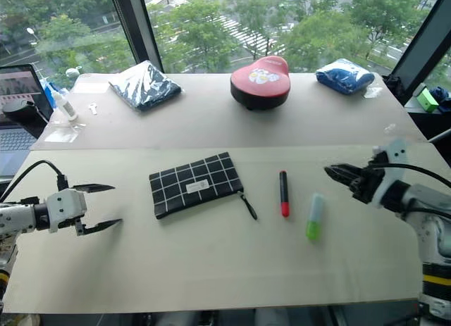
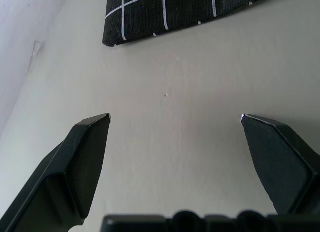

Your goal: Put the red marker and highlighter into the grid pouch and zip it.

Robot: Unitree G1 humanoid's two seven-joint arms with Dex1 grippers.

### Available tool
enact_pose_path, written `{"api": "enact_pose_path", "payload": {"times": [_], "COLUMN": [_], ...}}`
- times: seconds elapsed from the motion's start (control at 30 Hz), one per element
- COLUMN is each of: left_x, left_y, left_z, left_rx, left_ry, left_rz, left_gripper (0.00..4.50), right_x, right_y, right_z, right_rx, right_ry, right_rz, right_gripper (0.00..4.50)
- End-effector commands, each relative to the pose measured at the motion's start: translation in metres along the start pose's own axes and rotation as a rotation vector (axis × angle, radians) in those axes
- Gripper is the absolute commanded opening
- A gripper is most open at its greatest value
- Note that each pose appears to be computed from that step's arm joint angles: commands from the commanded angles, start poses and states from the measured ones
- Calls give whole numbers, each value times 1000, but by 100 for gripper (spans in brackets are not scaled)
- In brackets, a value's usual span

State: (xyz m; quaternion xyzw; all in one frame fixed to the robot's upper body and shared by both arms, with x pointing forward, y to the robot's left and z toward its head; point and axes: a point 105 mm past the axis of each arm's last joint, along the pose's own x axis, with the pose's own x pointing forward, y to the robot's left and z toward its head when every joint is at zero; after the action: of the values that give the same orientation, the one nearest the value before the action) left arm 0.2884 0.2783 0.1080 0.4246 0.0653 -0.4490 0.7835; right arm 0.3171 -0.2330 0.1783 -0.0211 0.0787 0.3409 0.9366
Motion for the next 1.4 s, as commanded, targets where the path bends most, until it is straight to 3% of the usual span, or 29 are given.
{"api": "enact_pose_path", "payload": {"times": [0.03,0.23,0.53,0.8,1.0,1.13,1.4], "left_x": [11,30,43,50,52,53,50], "left_y": [-6,-9,-8,-7,-7,-5,0], "left_z": [11,37,48,56,60,60,59], "left_rx": [89,166,210,226,225,222,221], "left_ry": [-24,-118,-160,-191,-199,-197,-191], "left_rz": [-90,-147,-144,-135,-137,-134,-121], "left_gripper": [450,450,450,450,450,450,450], "right_x": [30,87,128,135,142,139,140], "right_y": [34,77,75,95,95,103,84], "right_z": [17,-2,-15,-37,-24,-37,-58], "right_rx": [-74,-189,-318,-391,-352,-393,-488], "right_ry": [-32,52,110,185,145,193,323], "right_rz": [143,277,234,324,304,357,306], "right_gripper": [7,7,7,7,7,7,7]}}
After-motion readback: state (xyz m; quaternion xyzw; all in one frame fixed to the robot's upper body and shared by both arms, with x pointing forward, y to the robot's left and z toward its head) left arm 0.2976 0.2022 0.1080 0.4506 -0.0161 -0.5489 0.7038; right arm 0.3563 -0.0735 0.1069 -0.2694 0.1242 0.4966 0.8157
